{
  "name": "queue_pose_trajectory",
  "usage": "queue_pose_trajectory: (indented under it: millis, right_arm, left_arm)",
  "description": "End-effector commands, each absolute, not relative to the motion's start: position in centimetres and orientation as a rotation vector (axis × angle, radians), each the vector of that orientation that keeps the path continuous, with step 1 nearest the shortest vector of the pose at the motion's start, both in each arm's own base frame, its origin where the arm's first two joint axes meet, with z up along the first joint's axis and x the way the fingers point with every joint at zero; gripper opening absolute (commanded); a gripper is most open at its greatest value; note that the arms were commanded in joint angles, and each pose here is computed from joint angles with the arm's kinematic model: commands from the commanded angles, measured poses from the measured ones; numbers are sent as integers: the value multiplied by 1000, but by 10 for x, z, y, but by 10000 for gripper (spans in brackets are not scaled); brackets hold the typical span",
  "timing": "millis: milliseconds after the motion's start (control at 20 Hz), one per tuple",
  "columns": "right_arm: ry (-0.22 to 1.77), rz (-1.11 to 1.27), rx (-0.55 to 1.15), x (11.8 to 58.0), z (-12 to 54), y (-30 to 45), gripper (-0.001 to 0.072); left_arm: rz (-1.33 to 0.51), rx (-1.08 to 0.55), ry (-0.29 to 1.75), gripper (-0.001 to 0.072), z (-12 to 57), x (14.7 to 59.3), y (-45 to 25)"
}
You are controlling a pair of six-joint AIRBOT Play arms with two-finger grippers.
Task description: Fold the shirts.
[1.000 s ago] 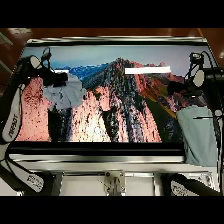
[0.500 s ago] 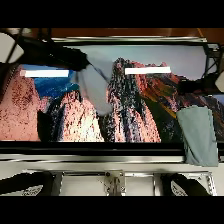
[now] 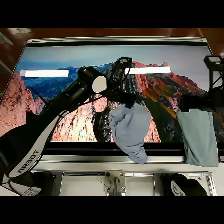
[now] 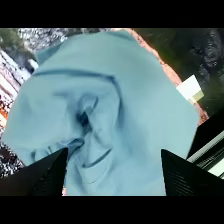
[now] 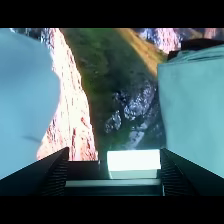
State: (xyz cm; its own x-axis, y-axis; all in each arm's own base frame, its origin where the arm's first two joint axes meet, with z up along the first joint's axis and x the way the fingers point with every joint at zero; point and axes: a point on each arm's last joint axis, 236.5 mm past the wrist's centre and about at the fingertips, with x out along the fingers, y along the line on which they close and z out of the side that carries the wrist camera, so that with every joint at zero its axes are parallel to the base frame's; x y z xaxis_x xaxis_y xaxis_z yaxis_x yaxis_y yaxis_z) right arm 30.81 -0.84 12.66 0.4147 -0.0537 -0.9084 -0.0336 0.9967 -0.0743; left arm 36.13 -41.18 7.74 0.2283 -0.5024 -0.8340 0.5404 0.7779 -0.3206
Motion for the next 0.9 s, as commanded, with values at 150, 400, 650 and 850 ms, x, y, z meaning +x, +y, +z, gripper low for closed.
queue_pose_trajectory:
  millis: [150, 400, 650, 850]
  right_arm:
    - [1280, -7, 67, 284, 65, -22, 686]
    - [1271, 142, 517, 274, 22, 7, 686]
    - [1345, 151, 629, 265, -23, 20, 686]
    - [1311, 225, 767, 297, -41, 37, 686]
  left_arm:
    - [-571, 115, 1390, 717, 57, 368, -305]
    - [-649, -45, 1527, 717, 14, 331, -310]
    - [-714, -328, 1630, 717, -58, 279, -351]
    - [-659, -365, 1644, 716, -96, 263, -354]
